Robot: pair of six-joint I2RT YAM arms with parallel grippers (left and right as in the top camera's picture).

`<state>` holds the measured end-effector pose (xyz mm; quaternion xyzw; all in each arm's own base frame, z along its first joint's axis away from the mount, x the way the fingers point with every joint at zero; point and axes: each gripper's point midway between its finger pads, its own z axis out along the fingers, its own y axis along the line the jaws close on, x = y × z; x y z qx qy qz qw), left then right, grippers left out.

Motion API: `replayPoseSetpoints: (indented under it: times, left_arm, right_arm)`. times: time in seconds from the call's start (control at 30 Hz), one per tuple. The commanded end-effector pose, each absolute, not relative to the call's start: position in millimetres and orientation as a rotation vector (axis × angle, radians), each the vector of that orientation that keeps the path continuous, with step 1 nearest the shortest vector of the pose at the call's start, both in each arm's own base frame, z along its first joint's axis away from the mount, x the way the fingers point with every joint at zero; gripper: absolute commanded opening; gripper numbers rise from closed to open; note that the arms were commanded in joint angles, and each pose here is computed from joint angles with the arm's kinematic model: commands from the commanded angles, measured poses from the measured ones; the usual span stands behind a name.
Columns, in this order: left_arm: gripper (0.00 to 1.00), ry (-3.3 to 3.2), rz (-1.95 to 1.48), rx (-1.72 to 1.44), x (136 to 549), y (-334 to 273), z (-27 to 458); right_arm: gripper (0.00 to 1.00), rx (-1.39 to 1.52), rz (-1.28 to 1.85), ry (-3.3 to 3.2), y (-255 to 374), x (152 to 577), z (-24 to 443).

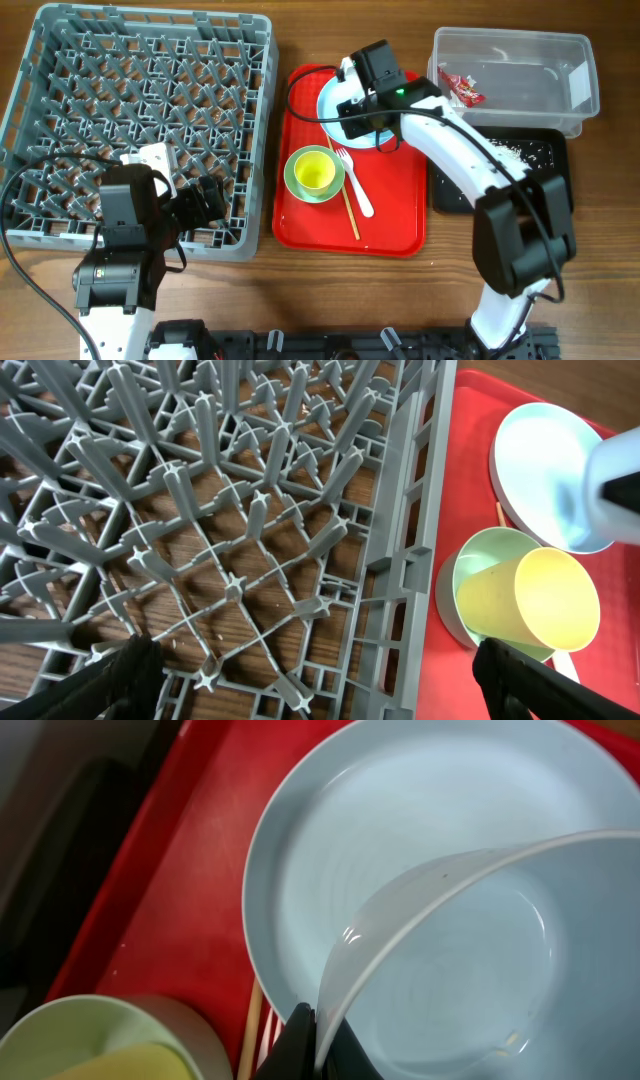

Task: Sort waste into correct bins and load items into the dishwasher rack
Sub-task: 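Place the emptied blue bowl onto the white plate with the right gripper, then grasp the yellow cup from the green bowl with the right gripper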

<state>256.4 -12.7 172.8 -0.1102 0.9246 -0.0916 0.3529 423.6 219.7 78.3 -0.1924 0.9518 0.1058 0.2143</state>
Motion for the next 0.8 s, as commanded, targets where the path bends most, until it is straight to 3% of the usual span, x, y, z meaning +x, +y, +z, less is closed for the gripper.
replayPoseSetpoints:
  times: [0.0,0.1,0.17,0.27,0.47,0.77]
  left_arm:
    - [1.0,2.37,-0.256,-0.288,259,-13,182]
    - [1.0,2.37,-0.256,-0.288,259,-13,182]
    - [1.0,2.37,-0.256,-0.288,259,-13,182]
    - [1.0,2.37,-0.256,-0.288,259,-13,182]
    - [1.0,2.37,-0.256,-0.288,259,-13,182]
    - [1.0,2.37,-0.257,-0.288,259,-13,182]
  right_arm:
    - [0.11,-0.523,0.315,2.684,225,422,58]
    - [0.15,-0.53,0.341,2.696,228,419,55]
    - [0.27,-0.532,0.389,2.697,233,416,60]
    - [0.33,-0.484,0.429,2.705,234,412,77]
    - [0.44,-0.504,0.541,2.613,237,391,173]
    - [0.45,-0.539,0.596,2.875,257,328,120]
